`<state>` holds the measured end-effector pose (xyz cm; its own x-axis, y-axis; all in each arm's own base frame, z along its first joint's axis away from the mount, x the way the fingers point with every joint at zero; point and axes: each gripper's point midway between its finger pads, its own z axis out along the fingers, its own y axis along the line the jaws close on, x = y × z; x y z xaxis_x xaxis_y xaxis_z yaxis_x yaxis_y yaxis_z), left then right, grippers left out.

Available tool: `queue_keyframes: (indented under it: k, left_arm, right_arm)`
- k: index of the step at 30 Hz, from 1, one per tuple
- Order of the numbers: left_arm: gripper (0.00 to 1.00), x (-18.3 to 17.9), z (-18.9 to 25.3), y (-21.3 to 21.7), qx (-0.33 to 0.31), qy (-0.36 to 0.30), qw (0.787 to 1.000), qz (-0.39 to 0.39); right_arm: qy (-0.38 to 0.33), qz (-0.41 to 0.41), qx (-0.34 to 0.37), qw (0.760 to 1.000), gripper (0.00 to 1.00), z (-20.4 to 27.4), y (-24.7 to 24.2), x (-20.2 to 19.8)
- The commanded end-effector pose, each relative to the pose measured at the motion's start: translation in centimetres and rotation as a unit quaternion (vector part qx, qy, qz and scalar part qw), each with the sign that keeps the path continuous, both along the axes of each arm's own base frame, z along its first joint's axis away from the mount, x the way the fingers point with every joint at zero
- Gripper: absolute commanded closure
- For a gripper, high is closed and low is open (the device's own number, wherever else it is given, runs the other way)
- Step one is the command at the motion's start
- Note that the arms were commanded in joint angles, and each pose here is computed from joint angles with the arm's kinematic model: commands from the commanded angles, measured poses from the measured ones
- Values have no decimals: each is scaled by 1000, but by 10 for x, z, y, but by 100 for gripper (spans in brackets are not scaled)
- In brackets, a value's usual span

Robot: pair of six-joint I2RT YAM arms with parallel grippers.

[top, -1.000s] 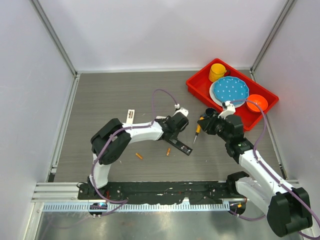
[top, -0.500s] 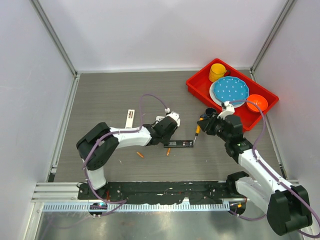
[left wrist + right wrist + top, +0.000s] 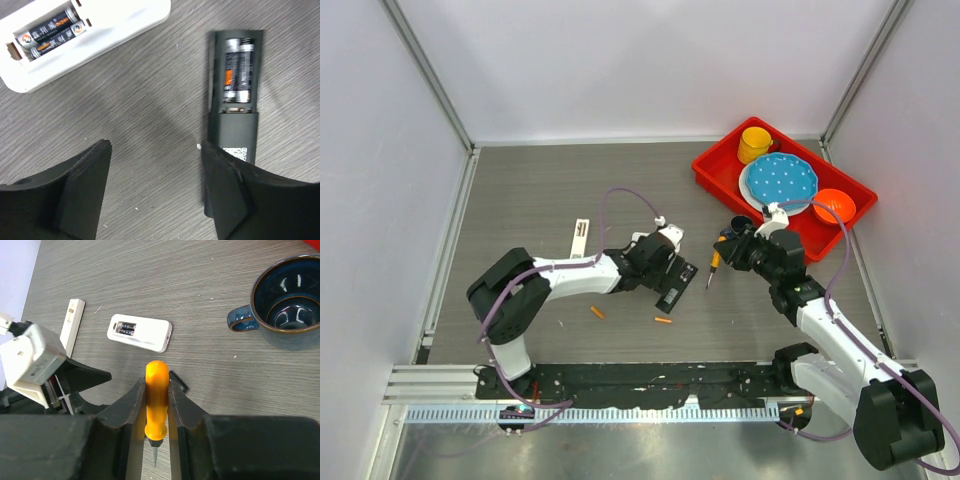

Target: Unload the batteries from the remote control

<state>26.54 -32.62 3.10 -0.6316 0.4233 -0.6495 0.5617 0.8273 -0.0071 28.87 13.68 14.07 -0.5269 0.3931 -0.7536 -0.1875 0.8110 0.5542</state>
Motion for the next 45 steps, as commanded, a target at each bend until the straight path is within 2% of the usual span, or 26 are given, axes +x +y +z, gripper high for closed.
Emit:
queue_keyframes:
  k: [1,6,13,17,26,33,36,39,40,45]
  left_arm:
    - [21,7,32,-10,-27,-34,999,-19]
    - [17,3,34,-20,-44,-27,998,-36]
    - [20,-16,34,-37,-84,16,995,-47]
    - [20,-30,31,-45,-83,23,995,-56]
    - [26,-51,-1,-42,-29,29,998,-53]
    - [30,-43,-27,-7,49,-6,998,-37]
    - [37,-39,-31,0,63,-8,997,-35]
    - [62,-37,-34,4,57,3,997,-42]
    - [66,-37,-35,5,53,7,997,-50]
    - [70,-41,-29,-7,-3,33,994,-105]
  right_arm:
    - [-29,12,4,1000,99,12,6,5]
    - [-25,14,6,1000,99,9,7,5]
    - [-21,13,5,1000,98,6,7,6]
    - [-19,13,5,1000,99,5,7,7]
    - [-16,11,4,1000,99,1,7,9]
    - [-18,12,7,1000,99,2,8,12]
    - [-21,13,6,1000,99,4,9,14]
    - [-20,16,6,1000,99,3,10,16]
    - [-20,16,7,1000,99,4,11,17]
    - [-24,20,11,999,99,5,14,21]
